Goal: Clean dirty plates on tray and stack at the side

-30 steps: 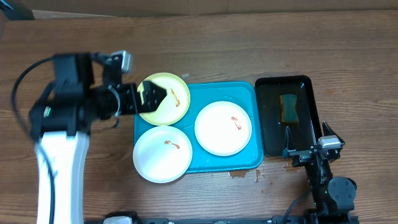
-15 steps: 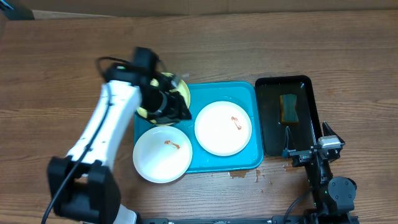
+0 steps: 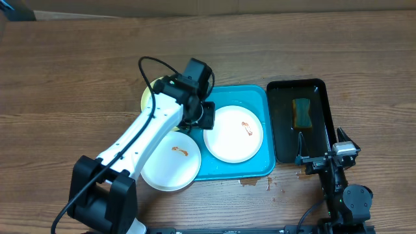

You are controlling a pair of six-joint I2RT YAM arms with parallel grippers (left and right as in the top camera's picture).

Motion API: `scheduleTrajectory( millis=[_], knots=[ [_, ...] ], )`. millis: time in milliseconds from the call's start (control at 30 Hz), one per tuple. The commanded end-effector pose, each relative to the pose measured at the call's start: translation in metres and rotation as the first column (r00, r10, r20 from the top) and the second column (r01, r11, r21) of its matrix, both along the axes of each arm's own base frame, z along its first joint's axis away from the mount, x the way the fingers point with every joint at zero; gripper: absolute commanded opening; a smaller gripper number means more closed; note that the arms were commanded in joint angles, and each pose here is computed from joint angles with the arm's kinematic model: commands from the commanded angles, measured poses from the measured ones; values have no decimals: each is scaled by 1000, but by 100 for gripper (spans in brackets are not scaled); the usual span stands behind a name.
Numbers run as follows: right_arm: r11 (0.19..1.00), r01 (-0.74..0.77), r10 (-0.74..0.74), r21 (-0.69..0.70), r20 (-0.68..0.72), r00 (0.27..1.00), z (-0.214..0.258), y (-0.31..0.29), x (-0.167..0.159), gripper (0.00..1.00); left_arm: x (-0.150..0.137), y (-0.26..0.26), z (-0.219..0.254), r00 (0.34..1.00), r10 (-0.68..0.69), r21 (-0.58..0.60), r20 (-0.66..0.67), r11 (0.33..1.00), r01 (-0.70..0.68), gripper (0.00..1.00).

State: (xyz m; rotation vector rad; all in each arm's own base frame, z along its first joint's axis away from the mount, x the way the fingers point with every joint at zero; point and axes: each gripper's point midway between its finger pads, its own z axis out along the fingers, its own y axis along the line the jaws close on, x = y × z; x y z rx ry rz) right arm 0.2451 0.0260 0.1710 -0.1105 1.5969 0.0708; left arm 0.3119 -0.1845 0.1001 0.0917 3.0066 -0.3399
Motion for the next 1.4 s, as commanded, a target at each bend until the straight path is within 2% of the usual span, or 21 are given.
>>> scheduleTrajectory(
  millis=[0, 100, 467, 800, 1100, 1200, 1367],
  knots=[
    [1000, 16, -16, -4, 7, 1000, -1, -3, 0, 100, -5, 5, -22, 998, 57, 58, 1, 997, -57, 44],
    [1000, 16, -16, -4, 7, 1000, -1, -3, 0, 100, -2, 1, -40, 998, 47, 55, 47, 997, -50, 41],
    [1000, 16, -16, -4, 7, 1000, -1, -3, 0, 100, -7, 0, -74, 992, 103, 22, 68, 994, -105, 33],
    [1000, 16, -16, -4, 7, 1000, -1, -3, 0, 100, -6, 4, -84, 989, 117, 31, 94, 992, -120, 19],
    [1000, 16, -16, -4, 7, 1000, -1, -3, 0, 100, -6, 3, -87, 988, 114, 25, 104, 993, -117, 19],
    [1000, 16, -16, -4, 7, 1000, -1, -3, 0, 100, -4, 4, -87, 986, 116, 34, 115, 992, -121, 24],
    [1000, 16, -16, -4, 7, 1000, -1, -3, 0, 100, -6, 6, -89, 987, 117, 43, 113, 991, -123, 18]
  ],
)
